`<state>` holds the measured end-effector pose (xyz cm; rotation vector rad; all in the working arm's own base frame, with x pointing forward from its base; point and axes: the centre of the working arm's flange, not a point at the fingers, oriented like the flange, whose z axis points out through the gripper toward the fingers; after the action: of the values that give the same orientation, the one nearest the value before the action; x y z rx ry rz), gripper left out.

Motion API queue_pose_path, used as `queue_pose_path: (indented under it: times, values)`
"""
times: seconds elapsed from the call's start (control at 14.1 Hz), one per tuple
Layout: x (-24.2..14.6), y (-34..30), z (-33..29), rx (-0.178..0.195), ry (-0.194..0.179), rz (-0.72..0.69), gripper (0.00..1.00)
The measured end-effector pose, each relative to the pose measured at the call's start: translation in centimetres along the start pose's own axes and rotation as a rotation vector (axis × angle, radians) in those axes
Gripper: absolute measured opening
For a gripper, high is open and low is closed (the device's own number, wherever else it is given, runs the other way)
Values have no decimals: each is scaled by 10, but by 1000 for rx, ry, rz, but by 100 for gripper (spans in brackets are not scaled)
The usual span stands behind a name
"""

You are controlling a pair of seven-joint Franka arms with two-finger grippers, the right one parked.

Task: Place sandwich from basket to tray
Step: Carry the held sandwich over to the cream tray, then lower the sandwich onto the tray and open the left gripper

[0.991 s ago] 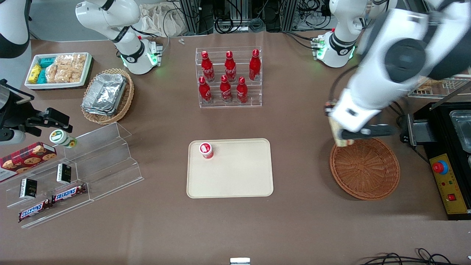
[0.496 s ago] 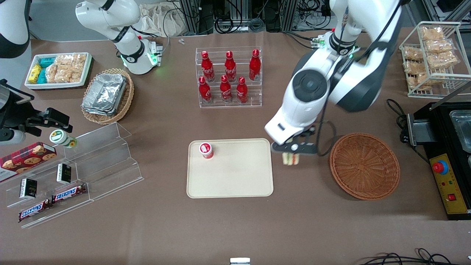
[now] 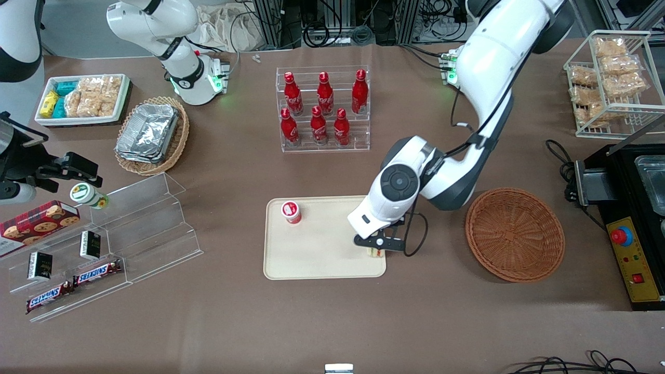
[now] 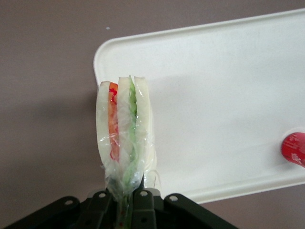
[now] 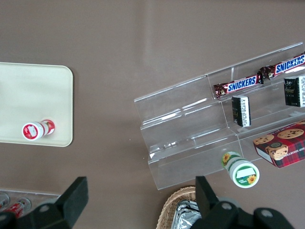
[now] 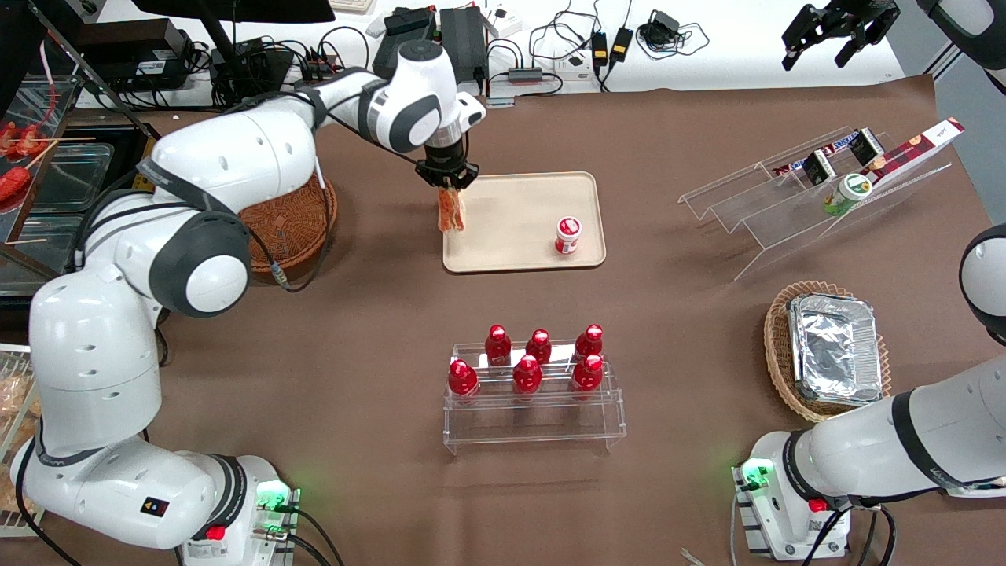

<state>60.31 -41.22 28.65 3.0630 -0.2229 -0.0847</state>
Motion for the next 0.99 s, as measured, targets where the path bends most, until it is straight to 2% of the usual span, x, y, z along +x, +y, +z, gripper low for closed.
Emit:
queue_pose_path:
  times: [0.35,0.42,0.71,0.85,0.99]
  values:
    - [-4,9,36,-1,-30,14,14]
    - [-7,14,37,0,-31,20,19]
    - [-4,15,28,-1,-23,16,57]
    - [-5,9,14,25,-55,10,78]
    - [-8,-4,-27,67,-93,0,98]
